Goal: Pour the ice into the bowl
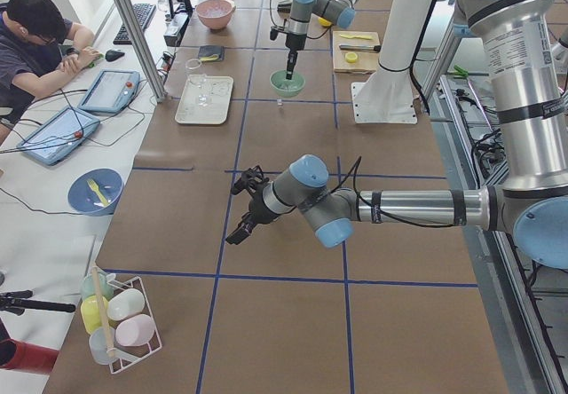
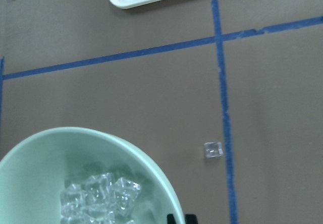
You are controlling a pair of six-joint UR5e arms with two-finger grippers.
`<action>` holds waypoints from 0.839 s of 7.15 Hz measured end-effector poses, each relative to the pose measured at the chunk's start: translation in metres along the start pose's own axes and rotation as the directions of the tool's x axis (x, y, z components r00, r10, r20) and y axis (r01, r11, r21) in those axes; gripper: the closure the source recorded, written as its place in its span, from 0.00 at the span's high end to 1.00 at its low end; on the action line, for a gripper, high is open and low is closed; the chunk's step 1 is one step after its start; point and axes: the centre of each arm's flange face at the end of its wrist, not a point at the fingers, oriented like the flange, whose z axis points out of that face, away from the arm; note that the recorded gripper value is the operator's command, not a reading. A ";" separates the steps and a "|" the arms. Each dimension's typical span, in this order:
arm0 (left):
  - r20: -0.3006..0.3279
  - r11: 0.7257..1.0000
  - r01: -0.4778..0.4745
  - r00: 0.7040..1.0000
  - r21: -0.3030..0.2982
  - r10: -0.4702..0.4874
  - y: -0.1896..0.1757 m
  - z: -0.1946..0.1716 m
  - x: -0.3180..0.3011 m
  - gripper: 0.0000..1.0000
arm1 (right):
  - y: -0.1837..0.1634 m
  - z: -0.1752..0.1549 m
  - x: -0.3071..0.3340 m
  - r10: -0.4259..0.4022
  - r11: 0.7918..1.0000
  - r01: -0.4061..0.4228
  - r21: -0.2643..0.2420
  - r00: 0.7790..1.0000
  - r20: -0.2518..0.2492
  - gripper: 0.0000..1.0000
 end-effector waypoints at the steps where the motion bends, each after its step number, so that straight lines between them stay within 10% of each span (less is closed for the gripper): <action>1: -0.038 0.997 -0.009 0.999 -0.074 0.007 -0.007 0.000 -0.013 1.00 | -0.009 -0.018 0.035 -0.017 1.000 0.017 0.003 1.000 -0.011 0.00; 6: -0.127 0.936 0.078 0.983 -0.344 -0.129 -0.054 0.009 -0.020 1.00 | -0.059 -0.064 0.230 -0.103 0.995 0.101 -0.025 0.983 -0.151 0.00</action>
